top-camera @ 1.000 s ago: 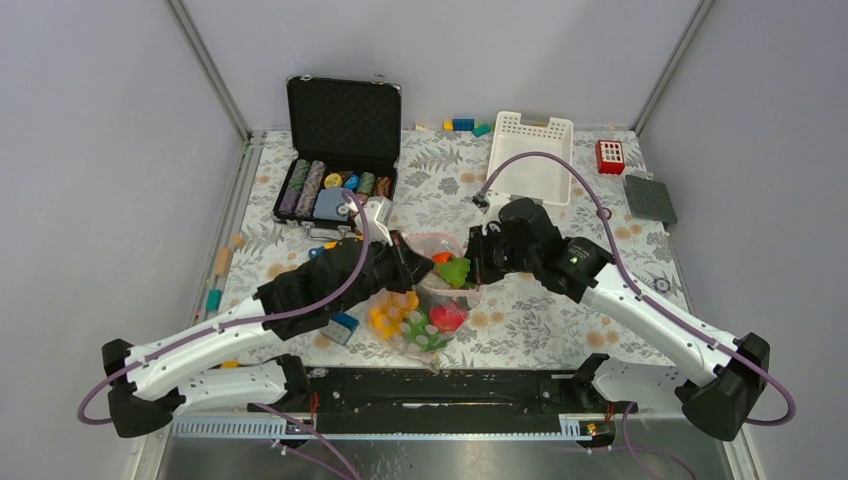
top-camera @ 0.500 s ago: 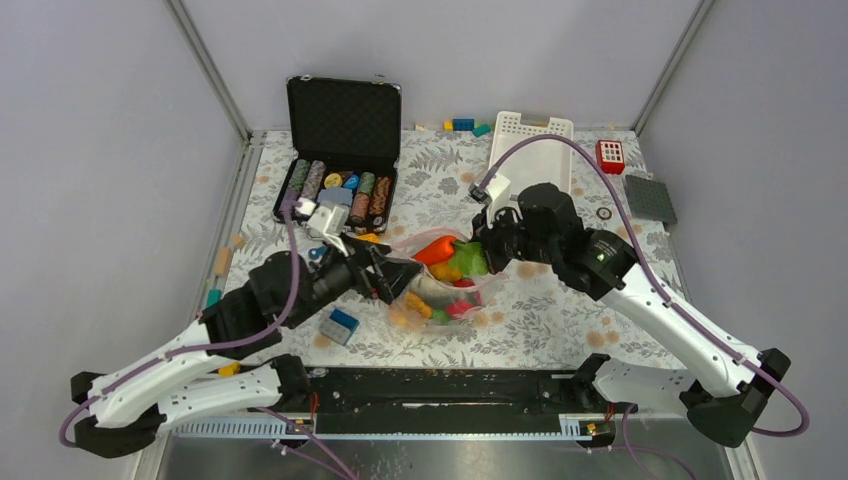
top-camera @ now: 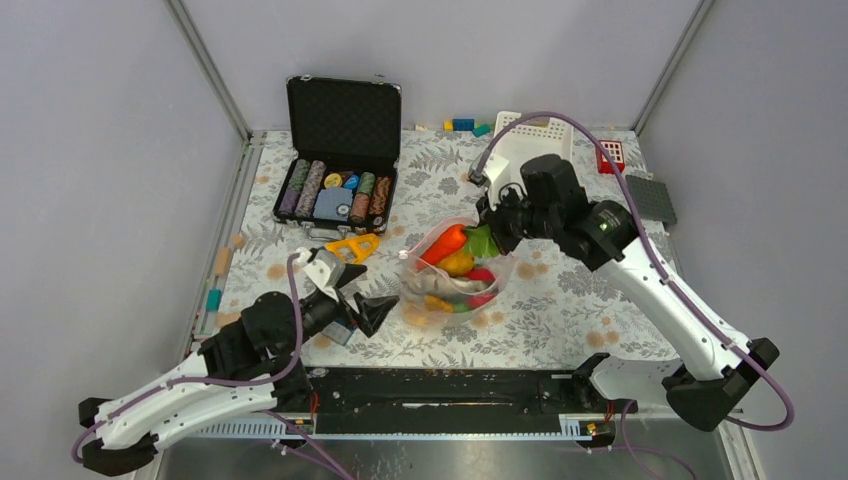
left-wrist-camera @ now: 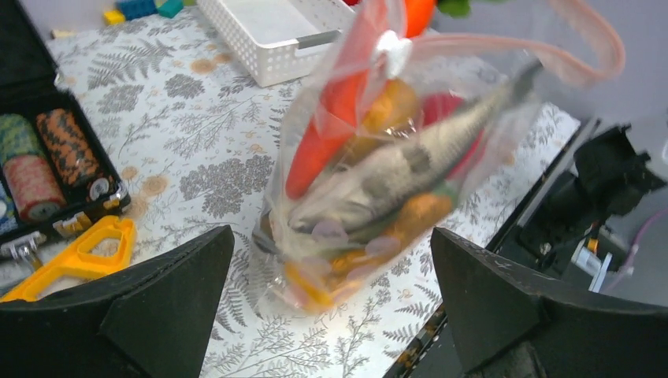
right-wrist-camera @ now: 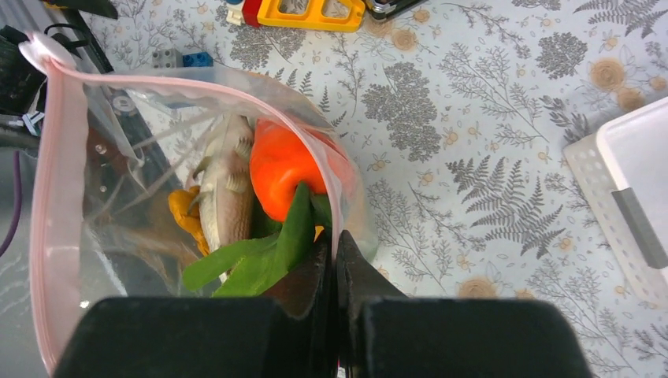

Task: Place the food in the zip-top bag and seal the zipper
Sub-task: Adjust the zipper food storage bag at the center of the board, then zip the zipper food storage bag at the center of the board.

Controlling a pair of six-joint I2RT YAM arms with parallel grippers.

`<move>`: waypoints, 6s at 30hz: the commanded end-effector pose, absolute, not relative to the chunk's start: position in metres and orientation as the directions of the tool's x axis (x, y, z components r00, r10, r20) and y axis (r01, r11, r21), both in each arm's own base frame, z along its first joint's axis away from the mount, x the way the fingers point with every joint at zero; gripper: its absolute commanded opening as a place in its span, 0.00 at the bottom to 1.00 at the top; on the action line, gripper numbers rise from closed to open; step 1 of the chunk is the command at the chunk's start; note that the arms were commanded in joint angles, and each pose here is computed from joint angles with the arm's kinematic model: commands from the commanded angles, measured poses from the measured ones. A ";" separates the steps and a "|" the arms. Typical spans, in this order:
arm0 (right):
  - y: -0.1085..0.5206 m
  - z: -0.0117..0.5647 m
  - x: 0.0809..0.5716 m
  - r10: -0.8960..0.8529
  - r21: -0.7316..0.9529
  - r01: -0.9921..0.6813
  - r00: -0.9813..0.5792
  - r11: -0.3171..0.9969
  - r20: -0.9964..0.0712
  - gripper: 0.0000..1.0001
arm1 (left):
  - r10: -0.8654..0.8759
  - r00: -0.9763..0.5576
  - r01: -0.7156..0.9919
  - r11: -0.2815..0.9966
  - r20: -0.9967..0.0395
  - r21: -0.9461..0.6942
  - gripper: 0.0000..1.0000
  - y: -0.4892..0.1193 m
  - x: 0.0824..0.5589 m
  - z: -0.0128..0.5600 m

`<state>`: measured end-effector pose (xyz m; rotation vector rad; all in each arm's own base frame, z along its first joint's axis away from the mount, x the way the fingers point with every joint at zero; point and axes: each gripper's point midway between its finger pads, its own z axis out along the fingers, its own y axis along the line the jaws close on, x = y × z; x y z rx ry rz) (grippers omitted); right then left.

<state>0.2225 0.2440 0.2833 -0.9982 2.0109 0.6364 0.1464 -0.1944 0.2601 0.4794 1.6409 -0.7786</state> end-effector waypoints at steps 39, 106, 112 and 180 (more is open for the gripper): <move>0.239 0.273 0.206 -0.602 0.040 -0.971 -0.180 0.237 -0.778 0.00 | -0.073 0.085 0.964 0.258 -0.994 0.064 0.23 -0.273 0.178 0.318; 0.358 0.318 0.156 -0.529 0.024 -0.981 0.084 -0.193 -0.844 0.24 | -0.090 -0.008 0.970 0.240 -0.996 -0.030 0.00 -0.263 0.157 0.344; 0.342 0.308 0.160 -0.582 0.008 -0.992 0.068 -0.127 -0.810 0.17 | -0.130 0.024 0.952 0.305 -0.991 -0.018 0.00 -0.253 0.159 0.343; 0.210 0.287 0.166 -0.444 -0.019 -0.958 -0.115 0.287 -0.889 0.00 | -0.090 0.082 0.894 0.446 -0.993 0.033 0.96 -0.220 0.158 0.344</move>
